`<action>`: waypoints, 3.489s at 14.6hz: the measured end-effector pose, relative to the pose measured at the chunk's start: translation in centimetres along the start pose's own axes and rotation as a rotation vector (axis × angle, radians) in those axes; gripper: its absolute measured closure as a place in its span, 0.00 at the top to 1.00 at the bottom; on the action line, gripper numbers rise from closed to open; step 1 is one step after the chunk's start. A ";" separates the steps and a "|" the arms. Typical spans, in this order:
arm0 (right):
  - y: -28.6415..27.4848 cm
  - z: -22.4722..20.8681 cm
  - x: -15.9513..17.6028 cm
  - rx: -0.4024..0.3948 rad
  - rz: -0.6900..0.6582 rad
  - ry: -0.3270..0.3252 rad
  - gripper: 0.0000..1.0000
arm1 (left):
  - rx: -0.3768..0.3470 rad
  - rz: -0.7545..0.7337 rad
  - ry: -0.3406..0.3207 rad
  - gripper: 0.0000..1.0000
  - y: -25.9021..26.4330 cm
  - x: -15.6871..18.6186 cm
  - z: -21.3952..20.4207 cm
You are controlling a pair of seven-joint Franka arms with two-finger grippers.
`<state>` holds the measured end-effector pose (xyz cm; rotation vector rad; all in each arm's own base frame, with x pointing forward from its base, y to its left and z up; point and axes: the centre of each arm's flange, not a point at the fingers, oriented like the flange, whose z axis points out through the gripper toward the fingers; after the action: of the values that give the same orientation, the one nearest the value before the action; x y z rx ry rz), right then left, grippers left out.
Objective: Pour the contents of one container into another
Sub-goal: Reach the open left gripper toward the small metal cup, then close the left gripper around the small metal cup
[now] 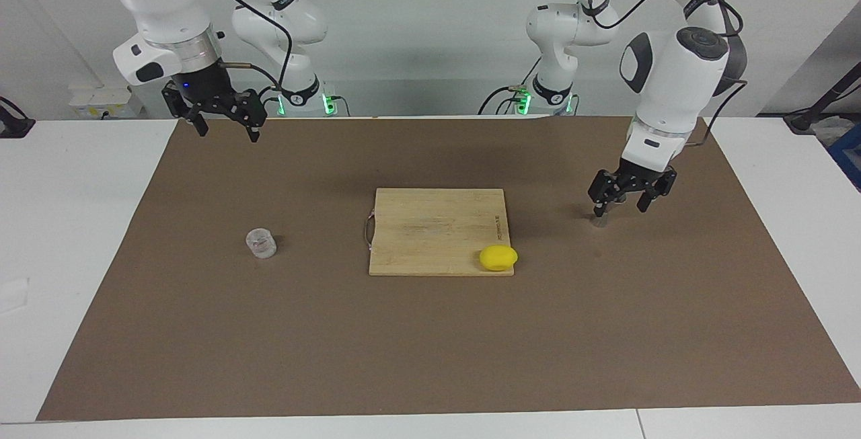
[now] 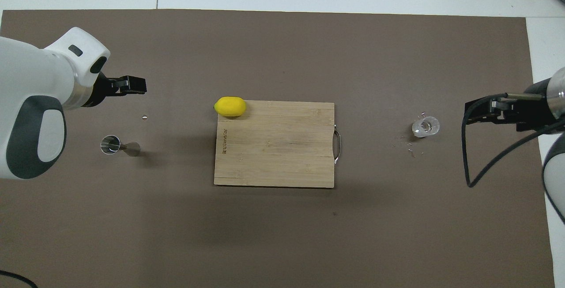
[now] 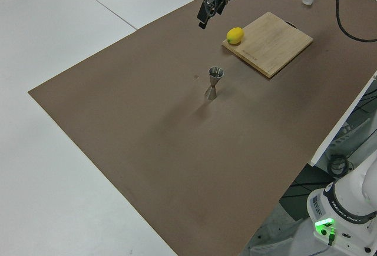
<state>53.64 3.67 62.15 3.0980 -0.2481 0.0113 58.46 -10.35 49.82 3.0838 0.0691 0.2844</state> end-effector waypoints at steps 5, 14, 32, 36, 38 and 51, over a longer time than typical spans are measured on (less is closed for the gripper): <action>0.0 0.0 0.0 0.000 0.000 0.000 1.00 | -0.131 0.062 -0.072 1.00 -1.6 -0.3 0.0; 0.0 0.0 0.0 0.000 0.000 0.000 1.00 | -0.532 0.289 -0.033 1.00 -8.5 -0.3 -0.5; 0.0 0.0 0.0 0.000 0.000 0.000 1.00 | -1.137 0.997 0.620 1.00 -20.8 -6.1 11.6; 0.0 0.0 0.0 0.000 0.000 0.000 1.00 | -1.104 1.097 0.782 1.00 -24.3 -8.0 13.6; 0.0 0.0 0.0 0.000 0.000 0.000 1.00 | -1.112 1.080 0.803 1.00 -25.4 -9.0 15.5; 0.0 0.0 0.0 0.000 0.000 0.000 1.00 | -1.177 1.071 0.858 1.00 -24.6 -11.6 20.5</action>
<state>53.63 3.67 62.16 3.0980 -0.2481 0.0115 49.79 12.83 26.44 1.4216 -1.1961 1.1007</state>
